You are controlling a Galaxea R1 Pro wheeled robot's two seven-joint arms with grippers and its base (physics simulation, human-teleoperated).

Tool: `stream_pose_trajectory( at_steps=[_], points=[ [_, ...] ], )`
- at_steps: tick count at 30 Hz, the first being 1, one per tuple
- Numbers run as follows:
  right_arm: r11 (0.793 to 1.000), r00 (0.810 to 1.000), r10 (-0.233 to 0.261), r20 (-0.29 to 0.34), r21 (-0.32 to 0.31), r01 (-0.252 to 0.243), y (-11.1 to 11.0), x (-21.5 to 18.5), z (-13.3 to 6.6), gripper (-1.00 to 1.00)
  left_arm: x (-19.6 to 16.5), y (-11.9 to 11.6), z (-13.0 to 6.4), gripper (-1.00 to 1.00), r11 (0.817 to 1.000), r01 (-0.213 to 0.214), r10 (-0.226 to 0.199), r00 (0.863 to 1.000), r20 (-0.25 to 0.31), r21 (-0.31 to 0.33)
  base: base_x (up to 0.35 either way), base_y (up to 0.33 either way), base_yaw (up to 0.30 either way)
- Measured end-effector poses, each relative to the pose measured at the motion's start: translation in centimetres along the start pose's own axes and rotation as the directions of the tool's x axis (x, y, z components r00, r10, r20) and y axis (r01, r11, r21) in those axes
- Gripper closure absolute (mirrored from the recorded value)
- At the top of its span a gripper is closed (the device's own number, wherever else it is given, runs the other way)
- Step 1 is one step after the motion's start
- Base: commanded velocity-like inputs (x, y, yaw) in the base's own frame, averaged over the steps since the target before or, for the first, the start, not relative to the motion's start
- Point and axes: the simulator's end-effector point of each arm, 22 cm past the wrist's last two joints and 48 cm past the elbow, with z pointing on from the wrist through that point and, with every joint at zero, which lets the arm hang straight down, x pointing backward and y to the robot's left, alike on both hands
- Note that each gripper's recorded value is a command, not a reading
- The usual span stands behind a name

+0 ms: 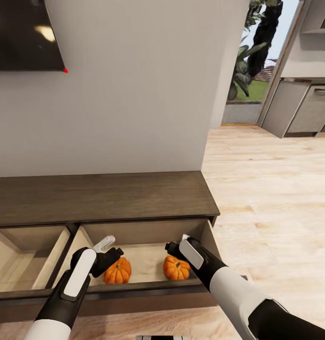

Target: Place each of the two pumpkins and all three candles from the living room inside a cabinet in the living room (use any cabinet), then make sure every cabinet is closed, and position the cauldron so it is next to a table in the living room.

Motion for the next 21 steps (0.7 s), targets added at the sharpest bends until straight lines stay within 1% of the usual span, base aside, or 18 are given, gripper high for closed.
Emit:
stream_pose_trajectory(
  at_steps=[21],
  points=[
    [0.999,0.997,-0.007,0.078,-0.035,0.01,1.8,-2.9,-4.1,-1.0,-2.1,-1.9,-3.9,-1.0,0.999,-0.013,0.01,0.998,0.065,0.052,0.0,0.0,0.0]
  ],
)
